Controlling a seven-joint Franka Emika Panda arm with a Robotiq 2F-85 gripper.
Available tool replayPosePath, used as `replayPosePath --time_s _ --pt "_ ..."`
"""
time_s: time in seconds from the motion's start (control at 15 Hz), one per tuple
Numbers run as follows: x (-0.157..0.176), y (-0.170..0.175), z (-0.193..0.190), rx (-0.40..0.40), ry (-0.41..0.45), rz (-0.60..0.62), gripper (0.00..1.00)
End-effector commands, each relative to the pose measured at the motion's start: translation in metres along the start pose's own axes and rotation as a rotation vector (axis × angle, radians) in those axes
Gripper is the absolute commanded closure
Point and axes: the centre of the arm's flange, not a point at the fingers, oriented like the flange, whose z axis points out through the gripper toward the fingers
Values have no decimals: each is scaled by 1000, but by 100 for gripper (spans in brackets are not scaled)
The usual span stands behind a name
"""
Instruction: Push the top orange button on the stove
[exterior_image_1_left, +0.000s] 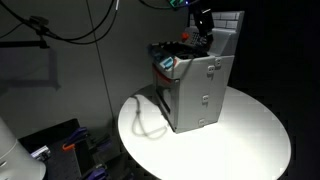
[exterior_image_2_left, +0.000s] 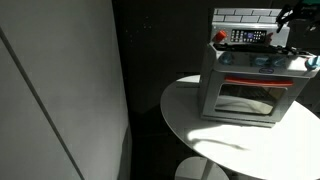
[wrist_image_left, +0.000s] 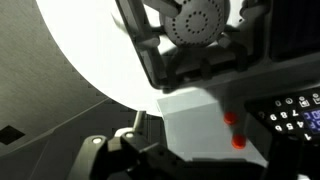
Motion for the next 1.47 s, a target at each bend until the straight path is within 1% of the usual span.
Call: replayPosePath --time_s 0.0,0.47,0.67,0.93,1.2,1.4 --pt "-22 19 -25 28 -86 -42 0" --pt "-64 44 -61 78 -289 -181 0" --pt "-80 59 -80 56 -354 -238 0" --pt "-99 80 -108 24 -385 -287 0" --pt "-114 96 -134 21 -361 -314 0" --pt "-119 102 -144 27 -361 -322 0"
